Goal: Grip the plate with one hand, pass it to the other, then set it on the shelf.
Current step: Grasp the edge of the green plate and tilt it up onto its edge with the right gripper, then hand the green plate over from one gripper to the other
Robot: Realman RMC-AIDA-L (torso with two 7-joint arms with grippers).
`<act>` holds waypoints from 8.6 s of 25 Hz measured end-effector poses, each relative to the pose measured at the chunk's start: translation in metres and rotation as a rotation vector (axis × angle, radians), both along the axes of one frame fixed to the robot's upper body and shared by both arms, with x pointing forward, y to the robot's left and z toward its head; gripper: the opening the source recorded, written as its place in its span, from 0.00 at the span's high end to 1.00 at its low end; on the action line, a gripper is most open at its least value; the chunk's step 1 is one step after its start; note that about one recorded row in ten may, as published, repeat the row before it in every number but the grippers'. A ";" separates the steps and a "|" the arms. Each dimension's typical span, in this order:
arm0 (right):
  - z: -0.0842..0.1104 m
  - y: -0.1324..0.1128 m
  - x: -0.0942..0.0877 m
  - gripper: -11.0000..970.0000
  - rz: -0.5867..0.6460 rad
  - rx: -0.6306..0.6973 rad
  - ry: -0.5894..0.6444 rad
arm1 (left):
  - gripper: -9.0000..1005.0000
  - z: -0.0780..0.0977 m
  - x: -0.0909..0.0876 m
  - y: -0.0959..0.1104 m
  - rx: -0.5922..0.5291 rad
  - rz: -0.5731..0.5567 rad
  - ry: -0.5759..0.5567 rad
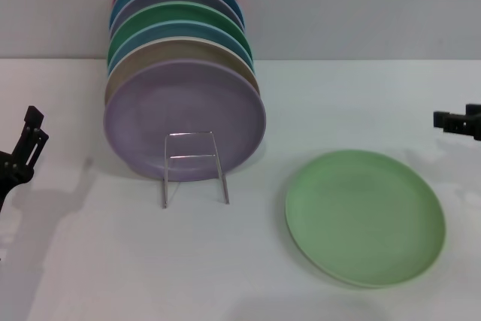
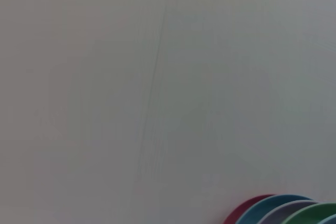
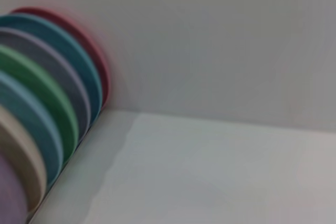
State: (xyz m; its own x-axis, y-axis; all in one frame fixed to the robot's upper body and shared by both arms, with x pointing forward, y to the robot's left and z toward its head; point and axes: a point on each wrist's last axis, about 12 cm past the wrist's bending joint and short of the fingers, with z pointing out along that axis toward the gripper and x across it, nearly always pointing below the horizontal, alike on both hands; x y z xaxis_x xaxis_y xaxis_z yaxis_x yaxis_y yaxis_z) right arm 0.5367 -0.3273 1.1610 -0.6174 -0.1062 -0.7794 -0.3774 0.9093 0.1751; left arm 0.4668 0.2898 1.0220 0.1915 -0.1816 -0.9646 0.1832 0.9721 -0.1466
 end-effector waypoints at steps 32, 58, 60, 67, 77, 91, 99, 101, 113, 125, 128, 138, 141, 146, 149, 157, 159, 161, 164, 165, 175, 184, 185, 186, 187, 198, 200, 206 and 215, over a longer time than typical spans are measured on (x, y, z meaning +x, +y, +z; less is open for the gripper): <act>-0.018 0.021 0.029 0.34 -0.011 -0.112 0.452 | 0.19 0.003 0.002 -0.001 -0.009 -0.004 -0.013; -0.039 0.026 0.035 0.35 -0.021 -0.136 0.514 | 0.20 0.004 0.004 0.002 -0.007 0.006 -0.022; -0.039 0.026 0.035 0.44 -0.020 -0.138 0.515 | 0.20 0.004 0.004 0.002 -0.007 0.007 -0.022; -0.042 0.026 0.034 0.73 -0.022 -0.136 0.525 | 0.20 0.004 0.003 0.003 -0.005 0.008 -0.022; -0.044 0.027 0.032 0.83 -0.014 -0.138 0.524 | 0.20 0.003 0.002 0.003 -0.007 0.011 -0.019; -0.039 0.025 0.033 0.94 -0.008 -0.158 0.470 | 0.21 0.003 0.001 0.004 -0.005 0.013 -0.017; -0.021 0.022 0.033 0.97 -0.010 -0.147 0.306 | 0.21 0.002 0.000 0.005 -0.002 0.015 -0.015; -0.015 0.024 0.032 0.97 -0.006 -0.158 0.245 | 0.21 0.002 0.000 0.005 -0.002 0.015 -0.015; 0.001 0.015 0.038 0.97 -0.084 -0.198 -0.029 | 0.21 0.003 0.001 0.005 0.000 0.014 -0.016; -0.003 0.026 0.049 0.97 -0.099 -0.245 -0.213 | 0.22 0.004 0.003 0.005 0.003 0.011 -0.020; -0.006 0.032 0.051 0.97 -0.105 -0.268 -0.273 | 0.22 0.004 0.003 0.004 0.002 0.010 -0.021; -0.011 0.044 0.051 0.97 -0.109 -0.326 -0.399 | 0.22 0.004 0.003 0.005 0.000 0.011 -0.020; -0.012 0.048 0.049 0.97 -0.112 -0.340 -0.440 | 0.22 0.004 0.003 0.005 0.000 0.010 -0.020; -0.016 0.058 0.046 0.97 -0.125 -0.352 -0.523 | 0.22 0.004 0.003 0.004 -0.003 0.010 -0.020; -0.021 0.061 0.043 0.97 -0.143 -0.359 -0.565 | 0.22 0.004 0.003 0.004 -0.004 0.009 -0.020; -0.044 0.070 0.034 0.97 -0.199 -0.364 -0.669 | 0.23 0.004 0.003 0.005 -0.006 0.009 -0.018; -0.051 0.072 0.031 0.97 -0.220 -0.358 -0.701 | 0.23 0.003 0.003 0.004 -0.007 0.009 -0.017; -0.057 0.075 0.026 0.97 -0.243 -0.338 -0.732 | 0.23 0.004 0.003 0.004 -0.006 0.009 -0.018; -0.066 0.078 0.020 0.97 -0.269 -0.303 -0.772 | 0.23 0.004 0.003 0.003 -0.007 0.008 -0.019; -0.069 0.078 0.017 0.97 -0.278 -0.293 -0.784 | 0.23 0.004 0.003 0.003 -0.008 0.007 -0.019; -0.095 0.076 -0.016 0.97 -0.331 -0.176 -0.871 | 0.23 0.006 -0.007 -0.006 -0.013 -0.058 -0.064; -0.111 0.089 -0.072 0.97 -0.288 -0.138 -0.981 | 0.23 0.011 -0.028 -0.037 -0.046 -0.249 -0.130; -0.112 0.091 -0.077 0.97 -0.282 -0.133 -0.988 | 0.23 0.010 -0.030 -0.040 -0.050 -0.261 -0.128; -0.114 0.093 -0.084 0.97 -0.275 -0.126 -0.992 | 0.24 0.009 -0.033 -0.048 -0.055 -0.297 -0.119; -0.115 0.096 -0.090 0.97 -0.271 -0.121 -0.997 | 0.24 0.009 -0.033 -0.049 -0.055 -0.303 -0.117; -0.130 0.131 -0.138 0.97 -0.243 -0.083 -0.954 | 0.24 0.003 -0.046 -0.075 -0.002 -0.420 -0.086; -0.130 0.134 -0.139 0.97 -0.238 -0.083 -0.953 | 0.24 0.002 -0.046 -0.076 0.006 -0.425 -0.079; -0.128 0.150 -0.141 0.97 -0.218 -0.114 -0.953 | 0.24 -0.003 -0.046 -0.080 0.038 -0.433 -0.044; -0.120 0.171 -0.144 0.97 -0.185 -0.203 -0.955 | 0.24 -0.009 -0.035 -0.085 0.084 -0.440 0.016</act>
State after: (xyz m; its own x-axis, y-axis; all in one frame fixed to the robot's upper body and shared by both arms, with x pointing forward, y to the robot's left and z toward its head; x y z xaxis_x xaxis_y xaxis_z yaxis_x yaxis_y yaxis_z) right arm 0.3927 -0.1562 1.0414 0.2400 -0.2582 -0.9358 -0.1275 0.9472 -0.2941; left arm 0.4314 0.2045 1.0130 0.0984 -0.1638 -0.9816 0.5805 0.8106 -0.0771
